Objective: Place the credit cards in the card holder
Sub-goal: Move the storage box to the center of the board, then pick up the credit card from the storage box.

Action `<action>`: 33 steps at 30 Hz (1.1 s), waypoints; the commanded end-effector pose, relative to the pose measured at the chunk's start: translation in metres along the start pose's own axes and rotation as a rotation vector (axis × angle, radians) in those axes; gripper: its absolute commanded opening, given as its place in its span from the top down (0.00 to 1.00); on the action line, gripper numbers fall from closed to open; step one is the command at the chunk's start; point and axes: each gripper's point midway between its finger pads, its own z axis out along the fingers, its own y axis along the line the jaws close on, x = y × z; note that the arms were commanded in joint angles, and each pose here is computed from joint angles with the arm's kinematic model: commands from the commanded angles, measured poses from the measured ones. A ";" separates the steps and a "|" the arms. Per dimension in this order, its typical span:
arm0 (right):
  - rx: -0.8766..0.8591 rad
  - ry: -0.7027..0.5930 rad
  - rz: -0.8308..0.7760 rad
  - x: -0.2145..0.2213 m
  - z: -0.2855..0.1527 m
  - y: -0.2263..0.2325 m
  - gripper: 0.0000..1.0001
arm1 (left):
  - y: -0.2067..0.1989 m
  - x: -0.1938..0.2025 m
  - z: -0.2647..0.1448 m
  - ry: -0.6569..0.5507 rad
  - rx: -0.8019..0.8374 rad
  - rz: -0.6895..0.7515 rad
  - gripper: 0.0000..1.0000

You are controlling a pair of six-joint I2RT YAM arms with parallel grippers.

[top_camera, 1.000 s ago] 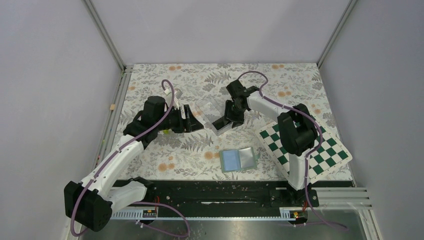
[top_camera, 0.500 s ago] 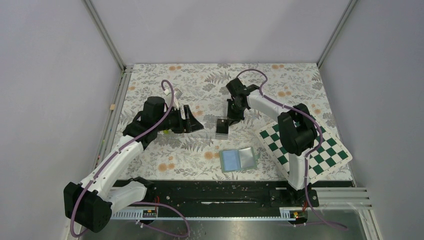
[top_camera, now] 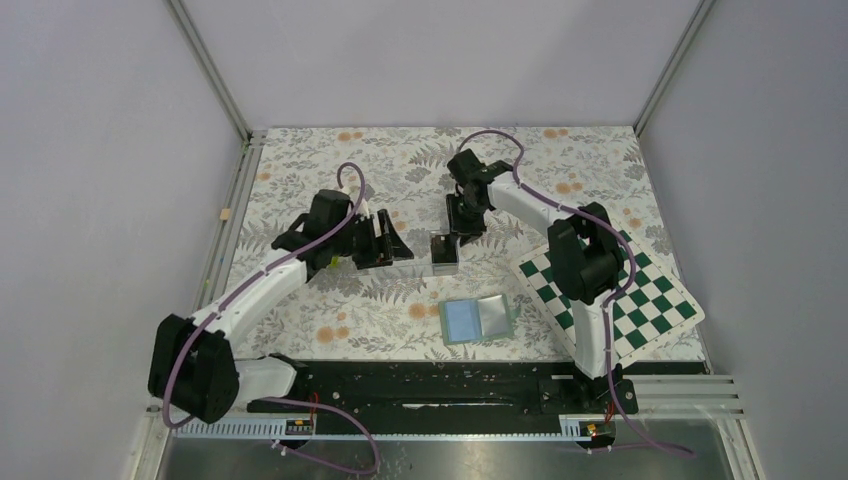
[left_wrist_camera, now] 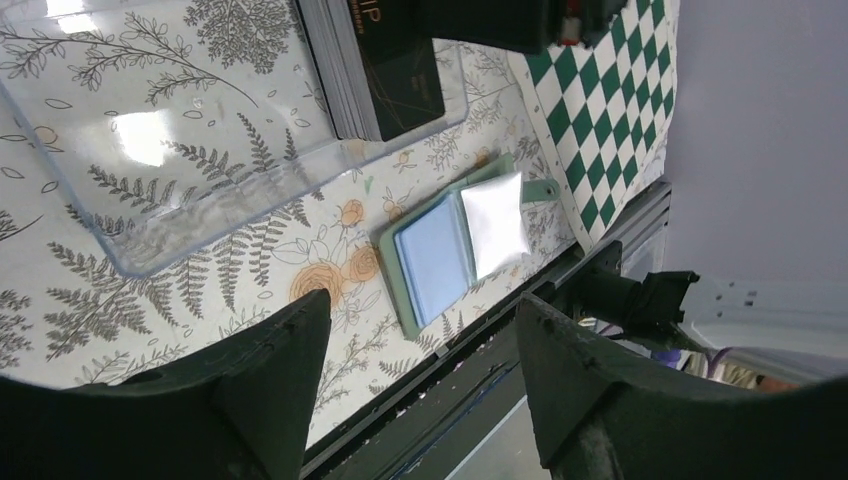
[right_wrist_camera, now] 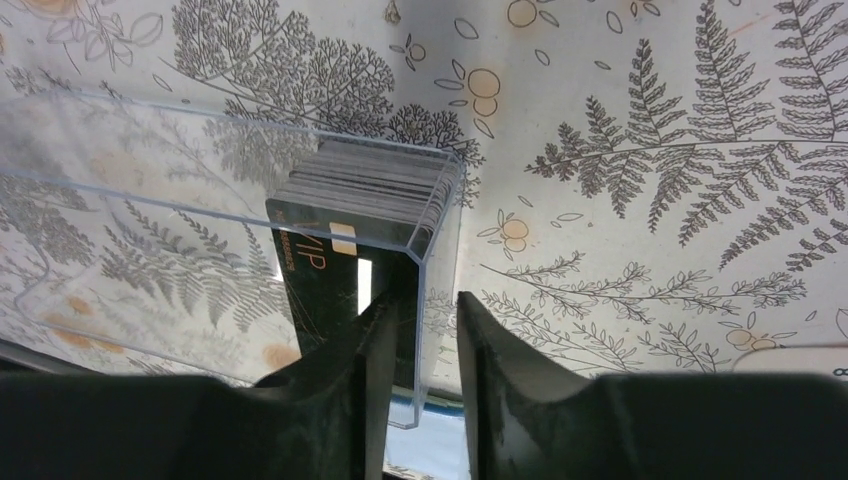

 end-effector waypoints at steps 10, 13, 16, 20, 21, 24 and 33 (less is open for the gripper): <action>-0.163 -0.051 0.048 0.016 -0.031 0.020 0.56 | 0.011 -0.034 0.067 0.006 -0.019 -0.160 0.50; -0.183 -0.055 0.057 0.015 -0.029 0.022 0.59 | 0.010 -0.037 0.082 0.025 -0.025 -0.163 0.54; -0.199 -0.049 0.059 0.015 -0.030 0.022 0.62 | 0.009 -0.037 0.095 0.044 -0.032 -0.159 0.58; -0.209 -0.050 0.066 0.015 -0.028 0.020 0.67 | 0.015 -0.038 0.110 0.054 -0.061 -0.160 0.63; -0.205 -0.049 0.067 0.015 -0.028 0.018 0.68 | 0.018 -0.038 0.113 0.056 -0.074 -0.160 0.65; -0.202 -0.048 0.069 0.015 -0.027 0.015 0.72 | 0.022 -0.038 0.121 0.062 -0.093 -0.164 0.68; -0.221 -0.034 0.072 0.016 -0.024 0.017 0.83 | 0.036 -0.036 0.130 0.075 -0.161 -0.153 0.73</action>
